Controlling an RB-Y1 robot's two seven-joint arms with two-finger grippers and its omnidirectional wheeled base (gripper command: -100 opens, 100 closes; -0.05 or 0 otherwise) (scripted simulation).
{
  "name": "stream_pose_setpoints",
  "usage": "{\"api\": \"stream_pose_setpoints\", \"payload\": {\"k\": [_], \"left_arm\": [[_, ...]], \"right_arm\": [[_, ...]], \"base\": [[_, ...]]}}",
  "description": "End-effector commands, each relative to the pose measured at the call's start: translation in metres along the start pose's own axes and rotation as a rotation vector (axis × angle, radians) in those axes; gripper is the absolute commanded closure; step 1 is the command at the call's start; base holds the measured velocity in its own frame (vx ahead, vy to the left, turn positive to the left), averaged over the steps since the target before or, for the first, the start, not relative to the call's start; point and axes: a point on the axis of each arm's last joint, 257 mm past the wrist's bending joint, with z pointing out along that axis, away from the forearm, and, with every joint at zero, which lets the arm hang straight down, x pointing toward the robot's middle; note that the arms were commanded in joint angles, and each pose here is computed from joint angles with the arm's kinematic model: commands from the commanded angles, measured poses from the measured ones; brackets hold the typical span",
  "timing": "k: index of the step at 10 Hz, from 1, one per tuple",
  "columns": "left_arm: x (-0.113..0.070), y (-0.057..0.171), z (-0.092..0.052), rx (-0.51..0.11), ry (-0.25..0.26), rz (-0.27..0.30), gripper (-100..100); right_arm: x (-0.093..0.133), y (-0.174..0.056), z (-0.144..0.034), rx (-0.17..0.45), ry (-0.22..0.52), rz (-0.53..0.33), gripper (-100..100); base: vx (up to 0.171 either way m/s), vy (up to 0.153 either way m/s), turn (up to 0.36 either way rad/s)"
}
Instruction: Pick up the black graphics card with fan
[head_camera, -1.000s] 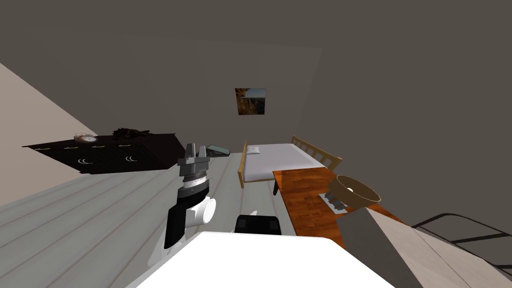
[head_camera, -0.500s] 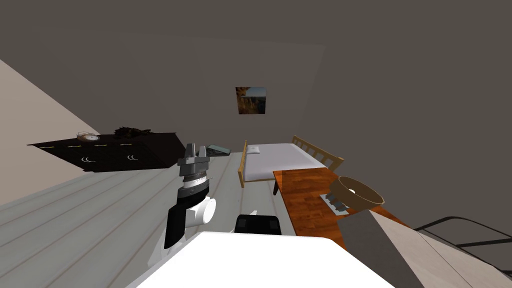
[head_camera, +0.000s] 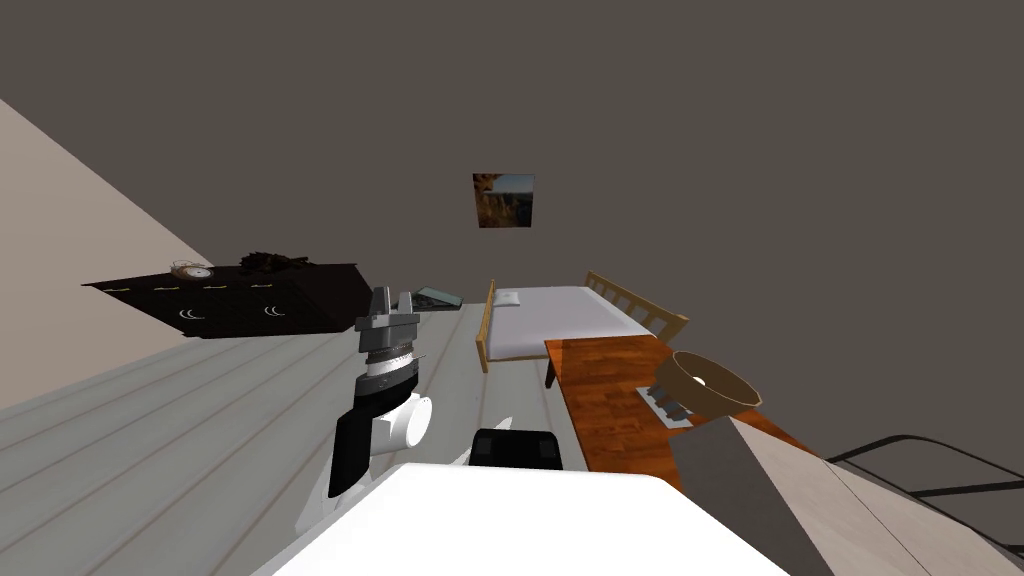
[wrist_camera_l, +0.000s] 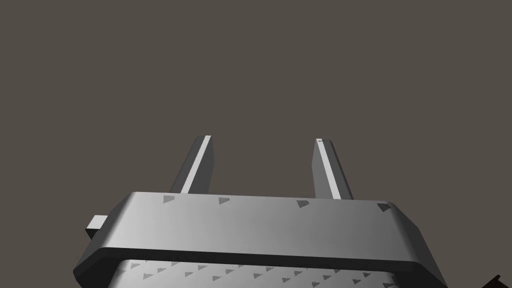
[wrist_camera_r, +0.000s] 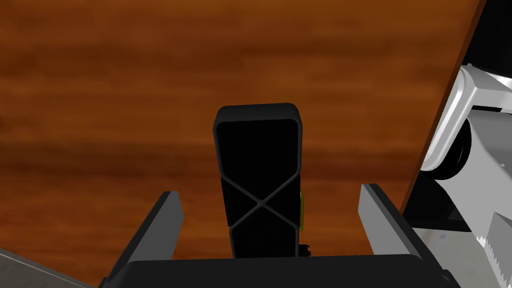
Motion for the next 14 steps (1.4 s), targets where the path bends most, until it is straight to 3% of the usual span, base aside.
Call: {"api": "stream_pose_setpoints", "payload": {"k": [1, 5, 6, 10, 11, 12, 14], "left_arm": [[0.000, 0.000, 0.000, 0.000, 0.000, 0.000, 0], [0.000, 0.000, 0.000, 0.000, 0.000, 0.000, 0], [0.000, 0.000, 0.000, 0.000, 0.000, 0.000, 0], [0.000, 0.000, 0.000, 0.000, 0.000, 0.000, 0], [0.000, 0.000, 0.000, 0.000, 0.000, 0.000, 0], [0.000, 0.000, 0.000, 0.000, 0.000, 0.000, 0], [0.000, 0.000, 0.000, 0.000, 0.000, 0.000, 0]], "right_arm": [[-0.004, 0.000, 0.004, 0.007, 0.000, 0.012, -100], [-0.011, 0.013, 0.012, 0.002, -0.001, 0.016, -100], [-0.011, 0.014, 0.012, 0.002, -0.001, 0.018, 100], [-0.012, 0.015, 0.013, -0.002, -0.002, 0.017, 100], [-0.012, 0.015, 0.013, -0.002, -0.002, 0.018, 0], [-0.002, 0.000, 0.004, 0.008, 0.004, 0.013, 100], [0.004, -0.008, -0.002, 0.008, 0.006, 0.009, 100]], "base": [[-0.042, -0.043, 0.007], [-0.028, -0.033, 0.021], [0.000, 0.000, 0.000], [0.000, 0.000, 0.000], [0.000, 0.000, 0.000], [0.049, 0.034, -0.057], [0.073, 0.076, -0.044]]}}
